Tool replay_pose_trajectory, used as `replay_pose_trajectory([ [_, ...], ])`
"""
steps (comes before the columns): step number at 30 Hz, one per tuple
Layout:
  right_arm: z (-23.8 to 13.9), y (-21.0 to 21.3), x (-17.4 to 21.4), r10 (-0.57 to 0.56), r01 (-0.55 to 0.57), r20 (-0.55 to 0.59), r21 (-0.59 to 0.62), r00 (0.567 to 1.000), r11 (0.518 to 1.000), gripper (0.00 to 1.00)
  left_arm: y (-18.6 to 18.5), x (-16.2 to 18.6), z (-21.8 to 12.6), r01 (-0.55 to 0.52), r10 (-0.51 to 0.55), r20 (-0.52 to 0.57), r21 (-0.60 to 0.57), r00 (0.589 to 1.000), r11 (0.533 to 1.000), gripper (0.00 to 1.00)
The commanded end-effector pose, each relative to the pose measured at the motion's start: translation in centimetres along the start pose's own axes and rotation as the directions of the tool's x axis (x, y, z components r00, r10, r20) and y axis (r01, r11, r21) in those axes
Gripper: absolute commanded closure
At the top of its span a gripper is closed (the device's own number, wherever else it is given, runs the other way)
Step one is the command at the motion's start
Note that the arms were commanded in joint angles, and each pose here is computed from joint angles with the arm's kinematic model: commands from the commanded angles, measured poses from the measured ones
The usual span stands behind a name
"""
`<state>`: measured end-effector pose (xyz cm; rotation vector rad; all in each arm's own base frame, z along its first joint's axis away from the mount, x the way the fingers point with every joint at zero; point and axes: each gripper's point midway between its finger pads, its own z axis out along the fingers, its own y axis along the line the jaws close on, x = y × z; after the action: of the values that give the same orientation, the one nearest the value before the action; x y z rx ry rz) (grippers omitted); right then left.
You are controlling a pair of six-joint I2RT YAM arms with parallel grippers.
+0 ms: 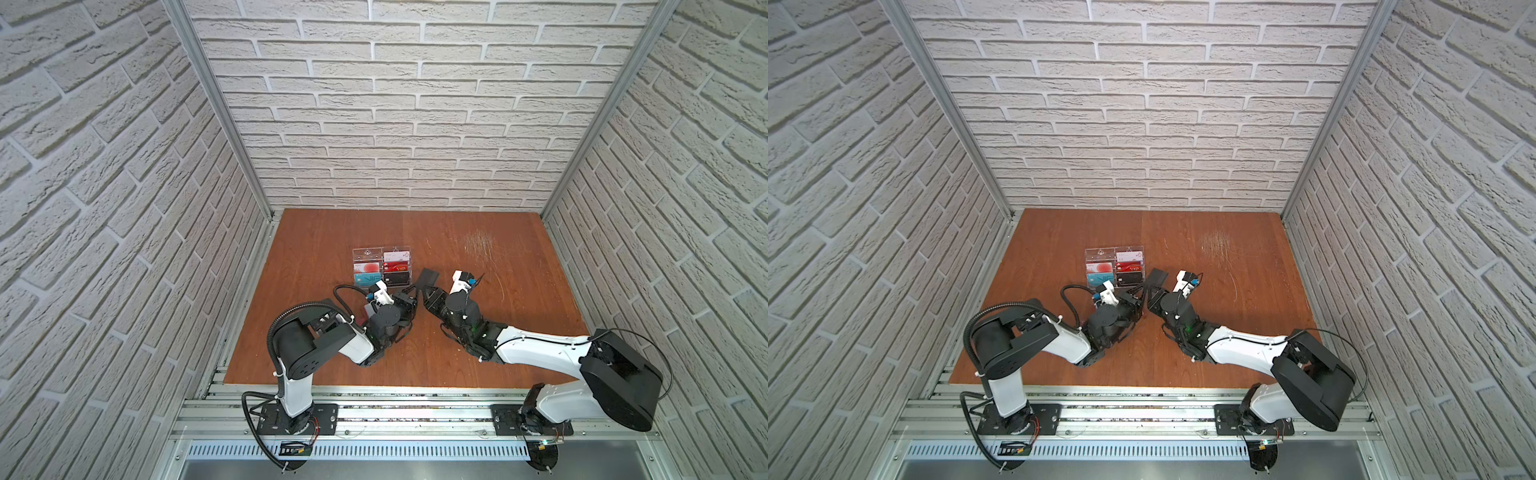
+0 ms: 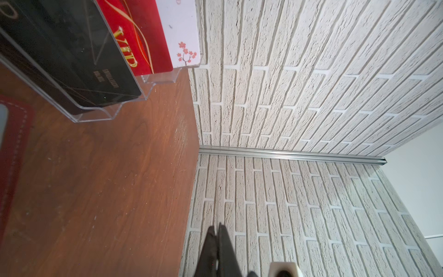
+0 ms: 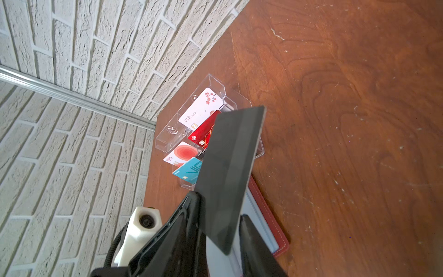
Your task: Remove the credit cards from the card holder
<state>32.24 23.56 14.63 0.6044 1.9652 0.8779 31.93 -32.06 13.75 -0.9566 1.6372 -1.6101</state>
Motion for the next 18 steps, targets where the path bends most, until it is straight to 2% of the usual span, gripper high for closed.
replay_pose_trajectory([
  [1,-1.5,0.5,-1.9,-0.056,0.056,0.04,0.011,0.998,0.998,0.47,-1.4,-0.8,-0.6,-0.006,0.009,-0.042,0.048,0.999,0.999,1.0],
  [7,-3.0,-1.2,-5.1,-0.085,0.084,0.035,0.042,0.996,0.996,0.26,-0.4,-2.0,-1.8,-0.06,0.06,-0.147,0.004,0.987,0.998,1.0],
  [9,-2.9,-1.8,-5.6,-0.077,0.077,0.006,0.038,0.997,0.996,0.22,-0.7,-1.6,-1.9,-0.088,0.089,-0.195,0.013,0.977,0.996,1.0],
  [13,-2.1,-2.2,-5.7,-0.048,0.048,-0.052,-0.01,0.997,0.999,0.18,-1.9,-0.1,-2.0,-0.132,0.144,-0.289,0.061,0.946,0.989,1.0],
  [18,-0.5,-0.6,-4.3,-0.031,0.016,-0.141,-0.112,0.989,0.994,0.18,-3.0,2.2,-1.7,-0.159,0.188,-0.388,0.107,0.902,0.982,1.0],
])
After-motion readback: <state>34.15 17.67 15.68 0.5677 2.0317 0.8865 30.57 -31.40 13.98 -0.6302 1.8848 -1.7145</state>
